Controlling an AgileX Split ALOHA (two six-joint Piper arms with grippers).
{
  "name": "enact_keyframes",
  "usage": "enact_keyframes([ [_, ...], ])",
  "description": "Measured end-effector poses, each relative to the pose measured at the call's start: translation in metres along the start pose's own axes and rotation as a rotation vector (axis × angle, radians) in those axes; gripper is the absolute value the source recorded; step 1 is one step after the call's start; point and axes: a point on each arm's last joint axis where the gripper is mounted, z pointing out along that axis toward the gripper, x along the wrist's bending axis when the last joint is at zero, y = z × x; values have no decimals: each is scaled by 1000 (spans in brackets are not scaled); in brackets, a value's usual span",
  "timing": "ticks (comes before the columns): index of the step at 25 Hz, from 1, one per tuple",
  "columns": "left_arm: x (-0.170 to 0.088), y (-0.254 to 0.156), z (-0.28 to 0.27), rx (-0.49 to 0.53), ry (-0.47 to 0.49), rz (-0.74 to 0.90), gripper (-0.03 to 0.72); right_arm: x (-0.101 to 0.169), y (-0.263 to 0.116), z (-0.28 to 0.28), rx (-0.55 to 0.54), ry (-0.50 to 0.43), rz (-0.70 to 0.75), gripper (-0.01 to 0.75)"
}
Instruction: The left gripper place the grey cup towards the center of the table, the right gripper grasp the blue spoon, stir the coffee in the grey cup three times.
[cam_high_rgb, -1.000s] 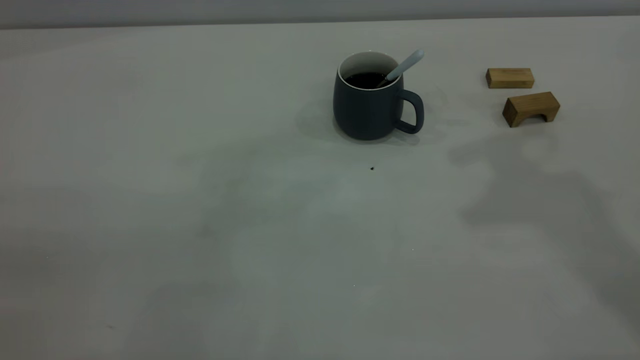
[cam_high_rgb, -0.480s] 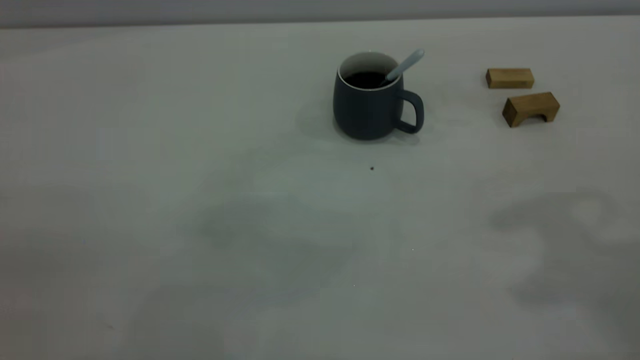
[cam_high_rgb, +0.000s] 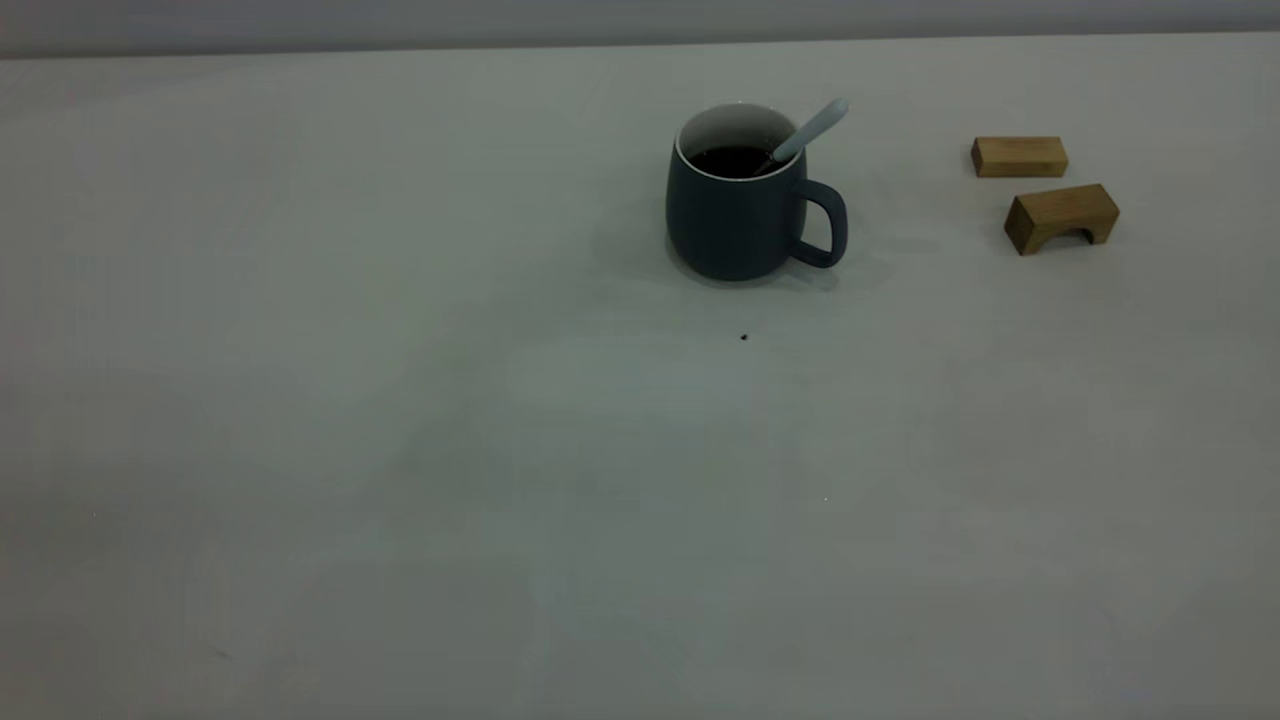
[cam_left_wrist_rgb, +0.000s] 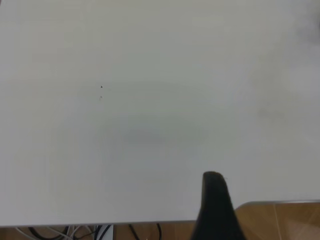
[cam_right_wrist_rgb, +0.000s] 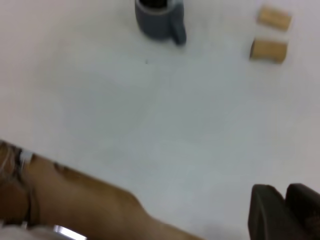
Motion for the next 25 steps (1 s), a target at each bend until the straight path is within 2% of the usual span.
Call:
enact_keyframes([
  [4, 0, 0, 0, 0, 0, 0, 585, 6, -42, -24, -135, -91, 14, 96],
  [7, 0, 0, 0, 0, 0, 0, 585, 10, -68, -27, -206, -178, 31, 100],
  [9, 0, 0, 0, 0, 0, 0, 585, 11, -80, -23, -229, -200, 39, 103],
  [12, 0, 0, 0, 0, 0, 0, 585, 12, -99, -8, -223, -202, 45, 107],
  [15, 0, 0, 0, 0, 0, 0, 585, 10, -112, 12, -165, -192, 56, 110],
  [25, 0, 0, 0, 0, 0, 0, 585, 8, -115, 23, -159, -195, 61, 121],
])
